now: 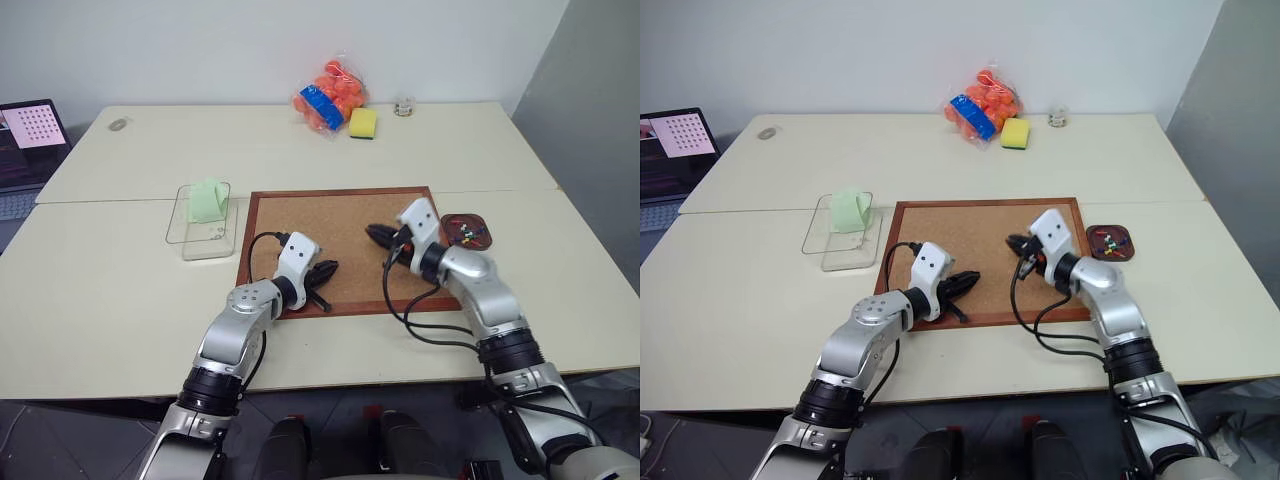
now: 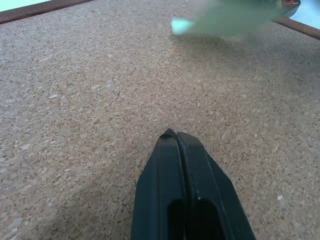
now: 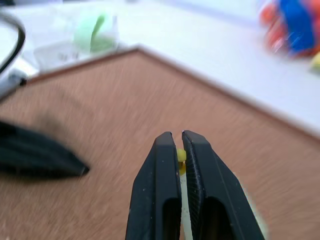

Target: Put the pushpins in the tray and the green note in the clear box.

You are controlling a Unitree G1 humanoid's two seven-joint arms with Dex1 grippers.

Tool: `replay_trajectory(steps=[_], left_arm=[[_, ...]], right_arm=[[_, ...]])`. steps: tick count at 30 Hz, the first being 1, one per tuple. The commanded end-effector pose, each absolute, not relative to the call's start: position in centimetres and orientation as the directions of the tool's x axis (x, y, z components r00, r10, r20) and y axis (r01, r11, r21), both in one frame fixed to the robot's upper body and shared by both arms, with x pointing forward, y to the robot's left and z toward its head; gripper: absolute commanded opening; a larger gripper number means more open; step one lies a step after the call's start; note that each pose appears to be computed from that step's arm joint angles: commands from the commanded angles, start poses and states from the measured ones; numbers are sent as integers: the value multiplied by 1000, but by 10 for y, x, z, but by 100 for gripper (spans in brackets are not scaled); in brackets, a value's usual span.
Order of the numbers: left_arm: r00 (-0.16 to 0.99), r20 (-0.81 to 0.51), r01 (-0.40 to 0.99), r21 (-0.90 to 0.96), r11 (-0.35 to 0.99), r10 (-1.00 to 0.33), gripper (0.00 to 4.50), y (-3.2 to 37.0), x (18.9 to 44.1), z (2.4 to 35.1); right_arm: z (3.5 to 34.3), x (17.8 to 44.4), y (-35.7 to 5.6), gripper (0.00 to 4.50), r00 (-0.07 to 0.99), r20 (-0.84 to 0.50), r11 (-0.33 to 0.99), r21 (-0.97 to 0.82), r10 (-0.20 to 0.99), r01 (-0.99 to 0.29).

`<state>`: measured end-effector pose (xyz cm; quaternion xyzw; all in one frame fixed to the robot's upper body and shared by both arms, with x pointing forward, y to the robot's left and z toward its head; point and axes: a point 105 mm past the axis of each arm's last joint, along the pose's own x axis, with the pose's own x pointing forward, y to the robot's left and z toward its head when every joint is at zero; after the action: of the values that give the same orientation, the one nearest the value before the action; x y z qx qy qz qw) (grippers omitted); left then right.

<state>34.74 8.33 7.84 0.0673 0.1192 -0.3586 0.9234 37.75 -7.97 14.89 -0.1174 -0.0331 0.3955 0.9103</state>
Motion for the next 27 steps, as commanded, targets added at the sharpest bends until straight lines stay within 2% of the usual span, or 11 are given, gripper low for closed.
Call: replay_trajectory(steps=[1,7,9,10,15,19,24,27], left_arm=[[693,-333,678,-1,735,-640,0,82,344,60],[696,-229,652,-192,733,-680,0,77,350,81],[670,-139,666,-320,674,-729,41,71,348,101],[659,-110,668,-367,647,-744,41,69,347,107],[594,-19,643,-589,489,-804,134,65,340,127],[539,53,624,-696,356,-841,231,63,333,142],[483,35,541,-798,266,-875,329,61,330,137],[470,-2,487,-834,261,-883,392,59,329,128]], right_arm=[[166,373,-77,2,667,8,646,-257,745,-719],[163,362,-75,2,584,-61,535,-334,810,-776],[158,353,-75,0,533,-114,455,-394,838,-799],[156,350,-75,0,516,-131,427,-413,847,-805],[150,334,-74,0,419,-201,272,-506,886,-818],[147,324,-76,0,360,-238,185,-541,902,-820],[149,313,-81,0,287,-271,74,-595,919,-800],[152,308,-79,0,259,-273,42,-607,926,-793]])
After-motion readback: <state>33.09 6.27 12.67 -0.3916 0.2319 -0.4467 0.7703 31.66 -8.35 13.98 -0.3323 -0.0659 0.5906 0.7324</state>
